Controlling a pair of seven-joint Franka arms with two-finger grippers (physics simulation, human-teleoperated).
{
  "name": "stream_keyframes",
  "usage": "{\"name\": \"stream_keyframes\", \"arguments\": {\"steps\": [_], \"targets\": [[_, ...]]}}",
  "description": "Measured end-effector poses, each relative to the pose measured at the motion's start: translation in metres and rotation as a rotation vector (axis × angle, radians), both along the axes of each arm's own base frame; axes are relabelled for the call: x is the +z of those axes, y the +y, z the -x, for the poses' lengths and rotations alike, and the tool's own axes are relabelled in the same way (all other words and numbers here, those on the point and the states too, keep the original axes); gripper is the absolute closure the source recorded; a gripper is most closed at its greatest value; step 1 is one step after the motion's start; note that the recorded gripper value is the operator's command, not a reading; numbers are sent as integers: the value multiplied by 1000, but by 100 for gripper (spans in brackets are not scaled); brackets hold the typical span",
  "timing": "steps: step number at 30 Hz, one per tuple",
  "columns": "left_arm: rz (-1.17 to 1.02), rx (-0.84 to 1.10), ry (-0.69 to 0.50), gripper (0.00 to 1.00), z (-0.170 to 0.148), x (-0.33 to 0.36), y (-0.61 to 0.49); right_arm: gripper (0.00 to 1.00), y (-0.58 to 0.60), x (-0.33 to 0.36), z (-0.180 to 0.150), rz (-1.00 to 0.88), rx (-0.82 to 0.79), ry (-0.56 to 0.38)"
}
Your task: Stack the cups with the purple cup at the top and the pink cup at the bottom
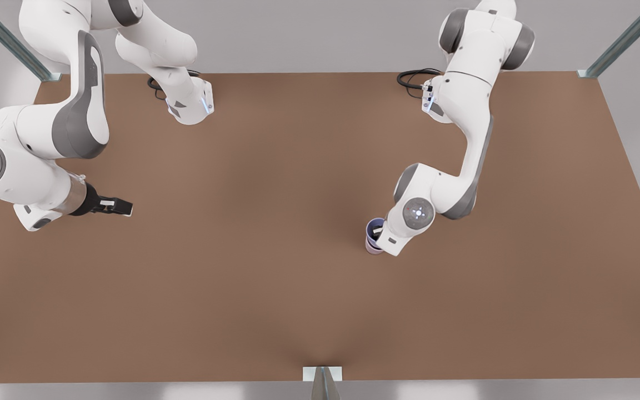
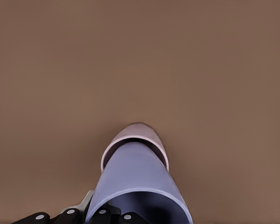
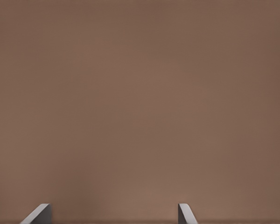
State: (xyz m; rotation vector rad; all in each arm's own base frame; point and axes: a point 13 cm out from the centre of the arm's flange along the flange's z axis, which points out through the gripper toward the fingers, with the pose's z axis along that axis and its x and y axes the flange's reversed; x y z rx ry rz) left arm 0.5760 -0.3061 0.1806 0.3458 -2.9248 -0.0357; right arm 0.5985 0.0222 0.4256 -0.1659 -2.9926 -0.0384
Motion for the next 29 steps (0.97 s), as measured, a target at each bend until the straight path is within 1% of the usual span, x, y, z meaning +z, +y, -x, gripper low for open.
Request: {"name": "stream_keyframes", "arguments": {"steps": [2,3,4,5,6,7,12,15,19,21,22,24,26,29], "targets": [[-2,2,3,79,1,-3,0,0,0,0,0,0,-1,0],[-2,3,3,51,1,-3,0,0,0,0,0,0,-2,0],[1,4,3,36,0,-3,0,0,0,0,0,0,-2,1],[5,6,2,23,0,-3,-1,0,0,0,0,0,-3,1],[12,6,1,4,-1,-3,-2,0,0,0,0,0,-3,1],[20,7,1,1,-1,-3,-4,0,0,0,0,0,-3,1],[25,-2,-5,1,-3,-1,-4,0,1,0,0,0,-4,0],[24,-5,-26,1,-7,18,0,0,1,3,-1,0,-5,-6],[39,6,-73,1,-12,81,13,0,1,7,-3,4,-3,-16],[40,34,-117,1,-31,133,53,0,1,7,-3,4,-5,-15],[26,30,-133,1,-33,158,78,0,0,7,-3,3,-5,-15],[1,16,-145,1,-32,197,126,0,0,7,-3,3,-6,-15],[-27,-19,-133,0,-23,222,158,0,0,7,-3,2,-6,-15],[-51,-98,-85,0,-10,230,169,0,1,7,-3,1,-6,-15]]}}
